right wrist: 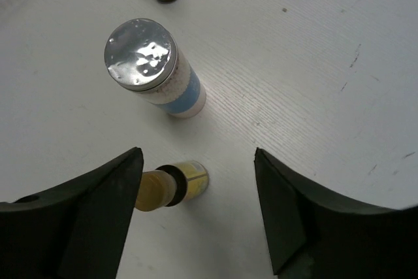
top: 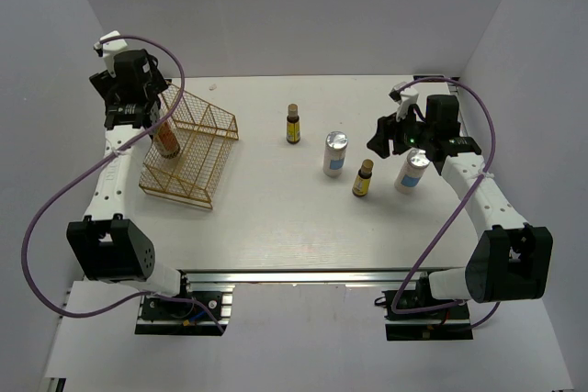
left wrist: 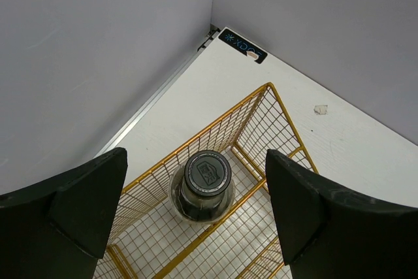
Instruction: Organize the condiment bottles
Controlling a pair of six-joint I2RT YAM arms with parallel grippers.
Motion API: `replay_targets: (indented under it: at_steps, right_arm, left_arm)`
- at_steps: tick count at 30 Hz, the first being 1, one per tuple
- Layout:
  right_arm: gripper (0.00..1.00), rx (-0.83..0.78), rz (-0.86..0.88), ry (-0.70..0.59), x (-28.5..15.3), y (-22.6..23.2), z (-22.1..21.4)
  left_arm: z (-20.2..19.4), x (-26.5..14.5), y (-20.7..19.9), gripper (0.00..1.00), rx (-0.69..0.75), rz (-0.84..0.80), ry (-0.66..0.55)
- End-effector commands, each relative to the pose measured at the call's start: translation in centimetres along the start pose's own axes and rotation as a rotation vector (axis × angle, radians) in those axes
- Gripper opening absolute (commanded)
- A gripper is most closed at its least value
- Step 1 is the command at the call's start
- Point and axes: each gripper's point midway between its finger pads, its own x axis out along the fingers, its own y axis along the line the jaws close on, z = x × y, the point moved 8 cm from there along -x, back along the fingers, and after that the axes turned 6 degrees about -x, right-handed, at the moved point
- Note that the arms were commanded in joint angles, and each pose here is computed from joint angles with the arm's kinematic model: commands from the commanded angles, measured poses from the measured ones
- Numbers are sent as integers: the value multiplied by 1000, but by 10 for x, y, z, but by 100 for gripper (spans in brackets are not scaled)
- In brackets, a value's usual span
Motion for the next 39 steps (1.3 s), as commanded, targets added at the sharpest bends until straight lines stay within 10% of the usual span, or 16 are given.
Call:
replay_targets:
  at_steps: [1,9,12,13,16,21,24,32,39]
  right_arm:
    - [77,-54,18,-35,-7,3,11]
    - [89,-82,41,-69,-11,5,22]
    - [81,-90,41,-79,-12,4,26]
    - [79,-94,41,-87,-13,4,30]
    - [68,-96,49,-97,-15,5,35]
    - [58,-99,56,-105,-20,7,43]
    - [68,-101,80,-106,-22,10,45]
    - [81,-152,121,-109,-32,21,35]
    - [64,-155,71,-106,-38,21,33]
  left_arm:
    - [35,-31,5,96,-44,-40,-71]
    - [78,-82,3,94,-109,-226,-111]
    - [82,-99,-13,67,-121,-430,-63]
    - [80,-101,-19,44,-126,-489,-31]
    - [70,-112,-46,30,-125,-707,96]
    - [46,-143,-97,65,-78,-917,208]
    - [10,-161,-136,80,-25,-1005,319]
    - [-98,-151,-208,88,124,-992,538]
    - [-126,-146,-247,88,217,-1024,576]
